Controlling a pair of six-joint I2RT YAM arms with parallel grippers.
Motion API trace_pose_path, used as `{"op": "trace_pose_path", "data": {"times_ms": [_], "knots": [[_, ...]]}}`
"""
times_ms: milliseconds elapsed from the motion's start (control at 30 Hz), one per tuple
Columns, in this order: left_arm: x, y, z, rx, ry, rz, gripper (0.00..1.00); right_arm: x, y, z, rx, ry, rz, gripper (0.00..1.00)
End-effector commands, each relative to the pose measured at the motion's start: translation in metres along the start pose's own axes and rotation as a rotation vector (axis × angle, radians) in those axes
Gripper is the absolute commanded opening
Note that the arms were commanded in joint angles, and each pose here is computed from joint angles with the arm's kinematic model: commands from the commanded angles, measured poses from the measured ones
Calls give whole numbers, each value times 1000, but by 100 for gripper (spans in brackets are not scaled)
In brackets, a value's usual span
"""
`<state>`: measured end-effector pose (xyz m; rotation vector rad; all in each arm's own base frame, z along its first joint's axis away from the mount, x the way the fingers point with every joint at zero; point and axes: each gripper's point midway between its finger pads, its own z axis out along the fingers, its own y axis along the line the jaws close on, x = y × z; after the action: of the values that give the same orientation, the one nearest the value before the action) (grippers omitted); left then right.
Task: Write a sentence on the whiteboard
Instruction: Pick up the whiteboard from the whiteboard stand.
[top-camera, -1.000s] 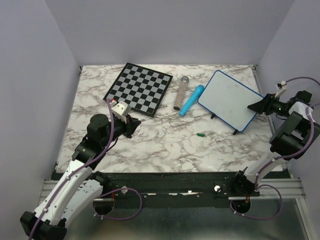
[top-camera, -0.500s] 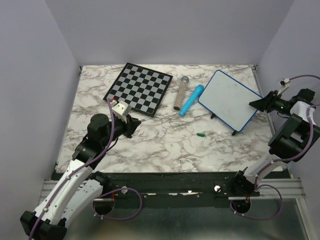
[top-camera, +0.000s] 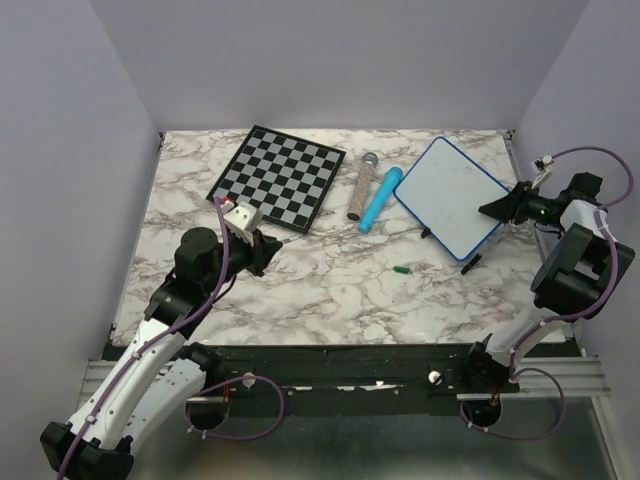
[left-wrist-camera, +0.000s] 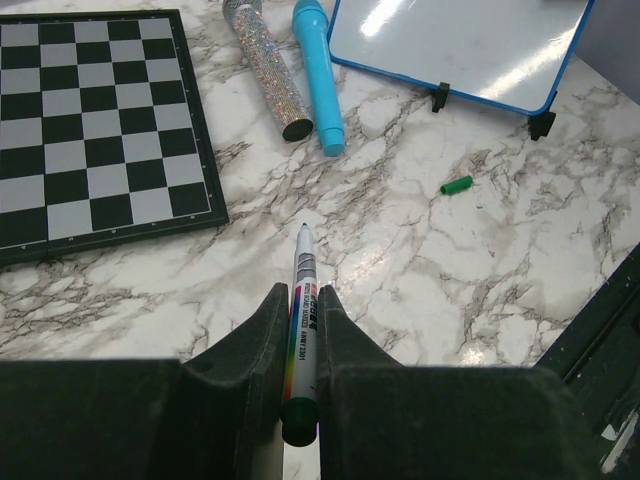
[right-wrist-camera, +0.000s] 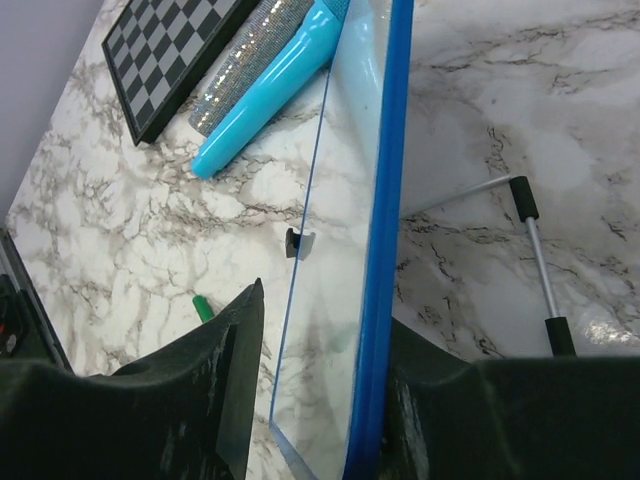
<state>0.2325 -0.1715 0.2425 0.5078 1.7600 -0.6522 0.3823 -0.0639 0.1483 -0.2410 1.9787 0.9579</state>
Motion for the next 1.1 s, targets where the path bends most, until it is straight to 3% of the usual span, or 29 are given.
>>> {"op": "trace_pose_path", "data": {"times_ms": [0,133,167,267,467,600,800,1067], "knots": [[-2,-1,1,13,-12,5,0,3,-7,4,46,5,24,47],[-2,-1,1,13,-12,5,0,6,-7,5,52,4,30,36],[-3,-1,0,13,-15,6,0,5,-7,5,53,2,28,28],[-1,-1,1,13,-10,6,0,-2,-3,3,56,-8,11,19],[-1,-1,1,11,-10,5,0,-24,9,-5,74,-43,-64,17],[-1,0,1,11,-9,4,0,-33,20,-7,64,-62,-77,1],[-2,-1,1,16,-10,5,0,-37,36,-7,43,-71,-82,1],[-3,-2,0,18,-20,8,0,-74,78,-19,15,-143,-183,1]]}}
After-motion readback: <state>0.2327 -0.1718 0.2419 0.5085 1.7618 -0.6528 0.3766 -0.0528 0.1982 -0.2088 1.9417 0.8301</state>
